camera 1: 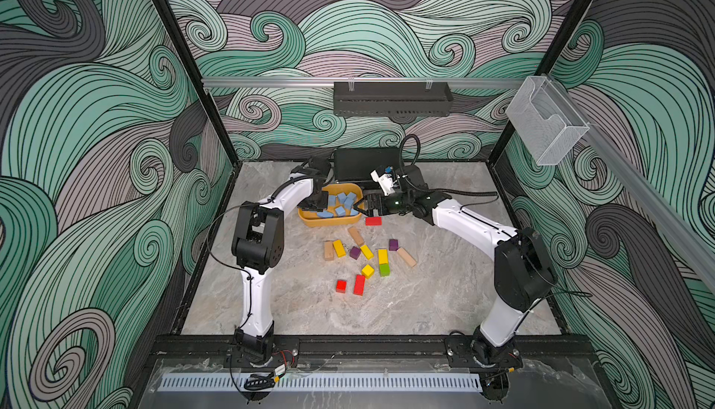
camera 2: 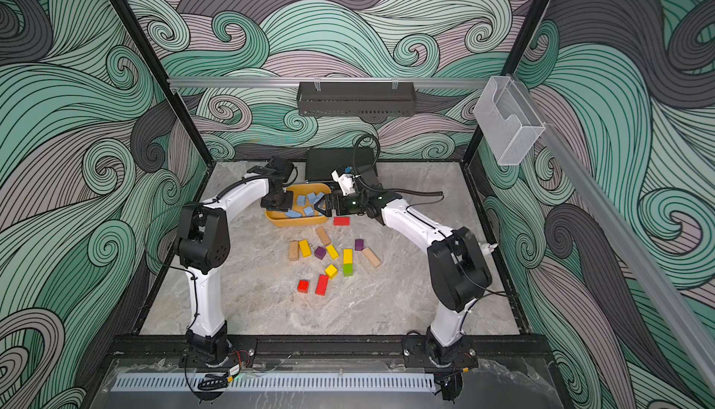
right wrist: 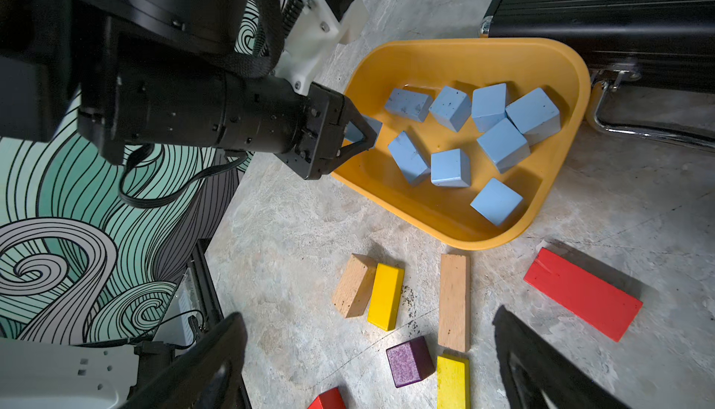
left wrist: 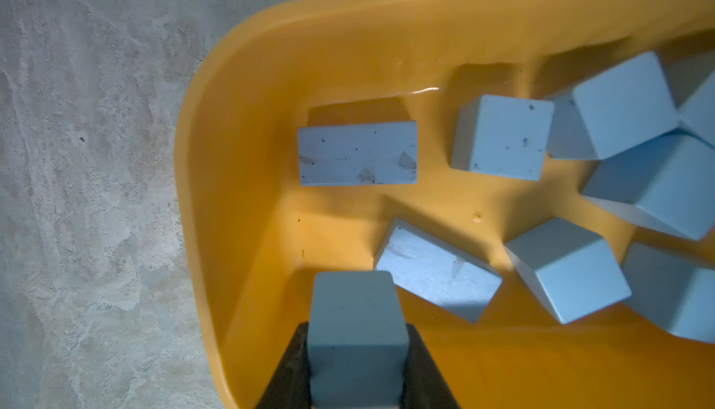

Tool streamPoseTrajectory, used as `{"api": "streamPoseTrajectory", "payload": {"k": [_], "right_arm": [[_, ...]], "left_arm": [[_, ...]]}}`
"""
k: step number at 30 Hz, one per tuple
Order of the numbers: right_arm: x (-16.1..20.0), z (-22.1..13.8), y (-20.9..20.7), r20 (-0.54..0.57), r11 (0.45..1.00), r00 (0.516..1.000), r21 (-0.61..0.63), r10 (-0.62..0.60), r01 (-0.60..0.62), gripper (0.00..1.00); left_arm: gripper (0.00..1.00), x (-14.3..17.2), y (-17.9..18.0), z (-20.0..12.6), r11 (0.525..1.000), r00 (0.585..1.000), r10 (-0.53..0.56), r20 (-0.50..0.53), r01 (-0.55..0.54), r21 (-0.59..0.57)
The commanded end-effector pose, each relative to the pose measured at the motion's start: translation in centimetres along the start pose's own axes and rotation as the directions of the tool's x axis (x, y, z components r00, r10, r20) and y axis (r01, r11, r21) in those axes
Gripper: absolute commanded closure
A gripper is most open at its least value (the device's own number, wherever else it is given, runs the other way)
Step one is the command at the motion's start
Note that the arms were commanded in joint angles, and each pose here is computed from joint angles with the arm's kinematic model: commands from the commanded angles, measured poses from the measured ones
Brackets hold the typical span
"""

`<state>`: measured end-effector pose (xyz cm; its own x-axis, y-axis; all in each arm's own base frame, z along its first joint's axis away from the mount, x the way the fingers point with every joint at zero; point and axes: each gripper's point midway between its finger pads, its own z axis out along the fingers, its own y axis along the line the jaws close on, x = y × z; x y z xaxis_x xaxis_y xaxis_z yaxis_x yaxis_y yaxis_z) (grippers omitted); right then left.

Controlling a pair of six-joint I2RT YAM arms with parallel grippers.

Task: Pick out the blue building blocks
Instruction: Place the building block in the storage box.

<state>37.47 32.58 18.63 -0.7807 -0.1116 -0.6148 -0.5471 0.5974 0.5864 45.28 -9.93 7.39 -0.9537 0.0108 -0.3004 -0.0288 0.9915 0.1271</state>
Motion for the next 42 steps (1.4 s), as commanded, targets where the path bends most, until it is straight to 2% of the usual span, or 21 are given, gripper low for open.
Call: {"api": "streamPoseTrajectory", "payload": {"k": [1,12,18,25,35,42], "right_arm": [[-0.5,0.2,-0.1,0.014,1.0,1.0,-0.022,0.002,-0.002,0.01],[0.1,0.5,-1.0,-0.006,0.999,1.0,-0.025,0.025,-0.025,0.01],[0.2,0.5,-1.2,-0.007,0.999,1.0,-0.024,0.03,-0.031,0.01],[0.1,0.5,-1.5,-0.005,0.999,0.999,-0.024,0.032,-0.033,0.01],[0.0,0.5,-1.8,-0.001,0.999,0.999,-0.021,0.036,-0.036,0.01],[-0.2,0.4,-1.8,0.004,0.999,0.999,-0.03,0.044,-0.044,0.01]], "left_arm": [[1.0,-1.1,0.1,0.9,1.0,1.0,0.0,0.007,0.0,0.0],[0.97,-0.5,0.0,3.3,1.0,1.0,0.0,-0.025,0.0,-0.01],[0.88,-0.3,0.2,4.0,1.0,0.999,-0.009,-0.041,0.008,-0.015],[0.86,-1.8,1.0,3.7,0.998,0.999,-0.031,0.012,0.031,-0.056],[0.82,-2.2,1.7,5.0,0.994,0.999,-0.039,0.027,0.042,-0.1],[0.82,-2.5,0.5,5.8,0.998,0.999,-0.05,0.019,0.051,-0.047]]}}
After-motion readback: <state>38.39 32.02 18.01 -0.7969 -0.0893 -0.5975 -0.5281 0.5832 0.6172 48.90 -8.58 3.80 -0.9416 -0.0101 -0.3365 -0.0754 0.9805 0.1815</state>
